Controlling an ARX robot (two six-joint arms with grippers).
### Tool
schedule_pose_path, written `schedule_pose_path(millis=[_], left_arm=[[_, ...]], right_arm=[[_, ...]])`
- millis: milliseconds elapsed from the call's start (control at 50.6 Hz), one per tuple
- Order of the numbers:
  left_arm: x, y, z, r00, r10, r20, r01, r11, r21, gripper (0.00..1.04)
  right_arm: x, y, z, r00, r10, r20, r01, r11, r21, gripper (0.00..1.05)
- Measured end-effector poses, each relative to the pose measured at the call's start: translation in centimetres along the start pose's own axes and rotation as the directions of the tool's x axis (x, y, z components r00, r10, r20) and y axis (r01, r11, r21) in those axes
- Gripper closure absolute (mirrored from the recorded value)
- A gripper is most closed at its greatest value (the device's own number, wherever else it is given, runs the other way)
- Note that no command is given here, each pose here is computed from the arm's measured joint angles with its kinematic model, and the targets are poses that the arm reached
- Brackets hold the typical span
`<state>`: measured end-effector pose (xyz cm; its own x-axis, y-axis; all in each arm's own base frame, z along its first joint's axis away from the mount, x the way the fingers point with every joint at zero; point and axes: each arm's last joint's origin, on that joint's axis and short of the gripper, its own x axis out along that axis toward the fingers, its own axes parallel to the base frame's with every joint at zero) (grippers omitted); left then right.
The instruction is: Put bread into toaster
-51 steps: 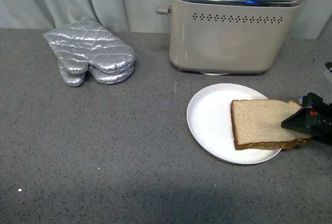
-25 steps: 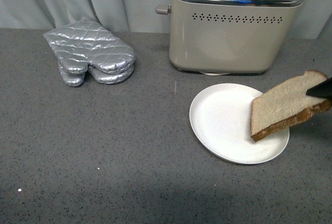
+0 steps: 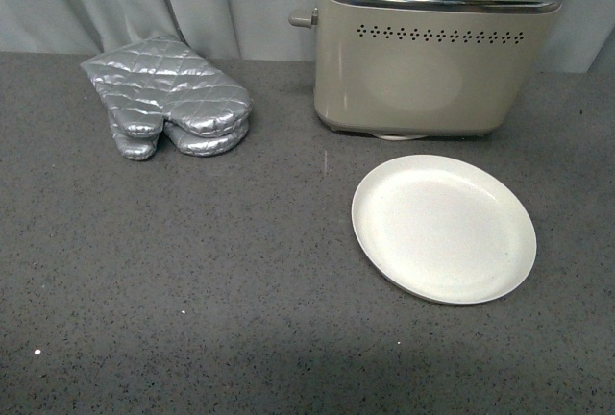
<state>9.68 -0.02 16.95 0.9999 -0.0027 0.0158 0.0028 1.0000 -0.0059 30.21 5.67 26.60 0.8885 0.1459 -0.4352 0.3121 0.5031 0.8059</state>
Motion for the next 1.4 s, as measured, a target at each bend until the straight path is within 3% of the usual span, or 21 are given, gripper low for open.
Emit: schedule_pose_path(millis=[198, 553, 1047, 1363, 1403], left_arm=[[0.0, 0.0, 0.0, 1.000, 0.000, 0.000, 0.000, 1.000, 0.000, 0.07], [0.0, 0.0, 0.0, 1.000, 0.000, 0.000, 0.000, 1.000, 0.000, 0.07], [0.0, 0.0, 0.0, 1.000, 0.000, 0.000, 0.000, 1.000, 0.000, 0.07], [0.0, 0.0, 0.0, 1.000, 0.000, 0.000, 0.000, 1.000, 0.000, 0.07], [0.0, 0.0, 0.0, 1.000, 0.000, 0.000, 0.000, 1.000, 0.000, 0.07]], right_arm=[[2.1, 3.4, -1.0, 0.991, -0.056, 0.124, 0.048, 0.996, 0.070, 1.03], [6.9, 6.1, -3.4, 0.969, -0.175, 0.173, 0.147, 0.975, 0.165, 1.03], [10.2, 6.5, -5.1, 0.942, -0.288, 0.170, 0.256, 0.948, 0.188, 1.03], [12.8, 6.9, -4.4, 0.928, -0.346, 0.140, 0.325, 0.933, 0.152, 1.03], [13.2, 7.1, -4.3, 0.934, -0.331, 0.135, 0.316, 0.942, 0.116, 0.96]])
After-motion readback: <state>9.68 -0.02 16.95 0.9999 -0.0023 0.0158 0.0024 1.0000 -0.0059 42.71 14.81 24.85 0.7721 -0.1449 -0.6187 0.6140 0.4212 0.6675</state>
